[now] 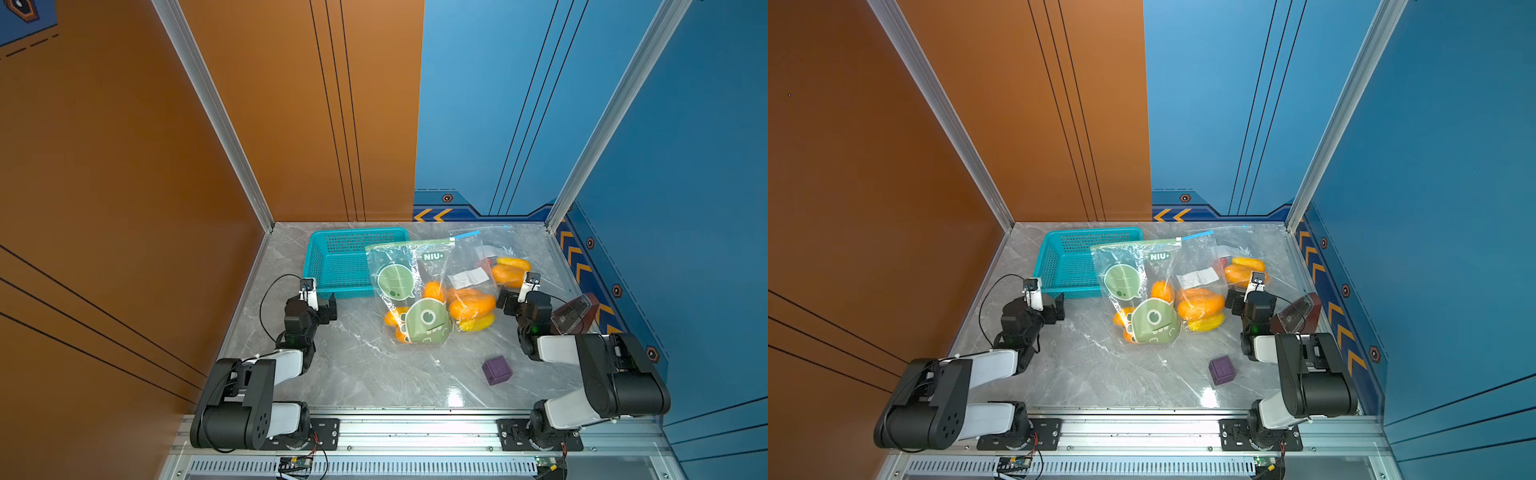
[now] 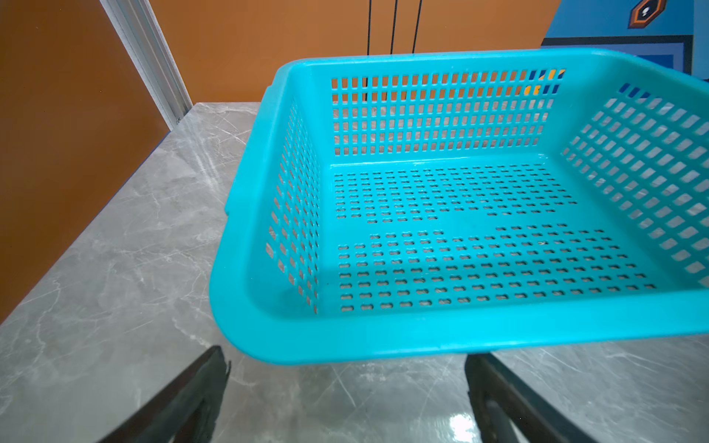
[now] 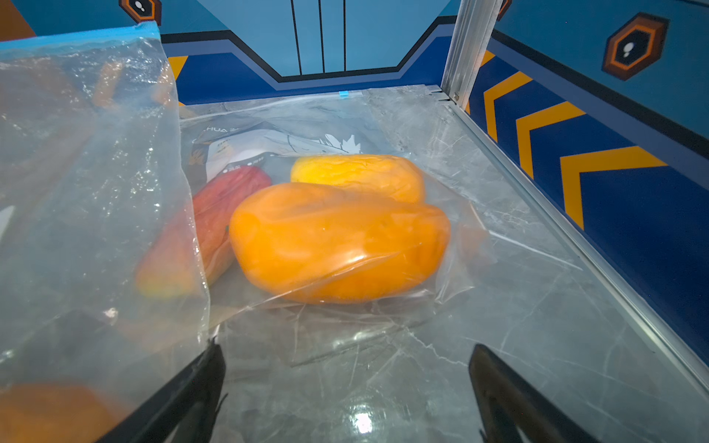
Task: Place the mango in a zip-top bag and seal the zipper
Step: Reset both arms
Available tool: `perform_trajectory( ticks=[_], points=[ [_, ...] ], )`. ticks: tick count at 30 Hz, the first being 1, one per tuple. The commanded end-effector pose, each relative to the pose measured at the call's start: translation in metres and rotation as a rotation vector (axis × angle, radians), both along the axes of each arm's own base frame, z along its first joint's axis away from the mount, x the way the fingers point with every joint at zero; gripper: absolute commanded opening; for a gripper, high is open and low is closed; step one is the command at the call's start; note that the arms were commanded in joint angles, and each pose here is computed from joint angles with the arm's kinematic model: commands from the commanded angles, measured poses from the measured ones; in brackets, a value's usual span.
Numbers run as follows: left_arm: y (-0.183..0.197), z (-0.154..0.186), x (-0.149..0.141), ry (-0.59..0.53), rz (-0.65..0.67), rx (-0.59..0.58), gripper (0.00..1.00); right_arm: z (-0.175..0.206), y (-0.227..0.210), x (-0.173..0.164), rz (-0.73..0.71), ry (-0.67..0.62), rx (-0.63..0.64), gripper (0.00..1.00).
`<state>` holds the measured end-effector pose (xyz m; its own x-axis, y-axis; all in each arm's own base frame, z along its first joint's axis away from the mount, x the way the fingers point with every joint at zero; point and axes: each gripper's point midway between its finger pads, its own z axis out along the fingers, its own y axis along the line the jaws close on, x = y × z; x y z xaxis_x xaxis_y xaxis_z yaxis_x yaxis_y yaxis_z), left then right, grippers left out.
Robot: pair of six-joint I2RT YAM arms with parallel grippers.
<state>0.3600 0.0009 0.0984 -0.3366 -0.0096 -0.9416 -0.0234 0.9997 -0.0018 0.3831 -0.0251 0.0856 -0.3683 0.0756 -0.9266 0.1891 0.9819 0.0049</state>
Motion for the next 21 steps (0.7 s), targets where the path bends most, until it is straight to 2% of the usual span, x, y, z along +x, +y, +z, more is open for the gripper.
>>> perform_trajectory(
  ticks=[1, 6, 11, 16, 21],
  points=[
    [0.008, 0.009, 0.014, -0.049, 0.031, 0.017, 0.98, 0.006, 0.000, 0.006, -0.002, -0.015, -0.015, 1.00],
    [0.001, -0.006, 0.028, -0.033, -0.030, 0.003, 0.98, 0.006, 0.000, 0.006, -0.002, -0.015, -0.015, 1.00],
    [0.017, -0.006, 0.026, -0.034, 0.029, -0.047, 0.98, 0.005, 0.000, 0.006, -0.004, -0.011, -0.016, 1.00],
    [0.025, -0.006, 0.025, -0.036, 0.088, -0.040, 0.98, 0.005, 0.000, 0.006, -0.006, -0.010, -0.017, 1.00],
    [0.024, -0.007, 0.021, -0.034, 0.090, -0.033, 0.98, 0.005, 0.001, 0.007, -0.003, -0.008, -0.023, 1.00]
  ],
)
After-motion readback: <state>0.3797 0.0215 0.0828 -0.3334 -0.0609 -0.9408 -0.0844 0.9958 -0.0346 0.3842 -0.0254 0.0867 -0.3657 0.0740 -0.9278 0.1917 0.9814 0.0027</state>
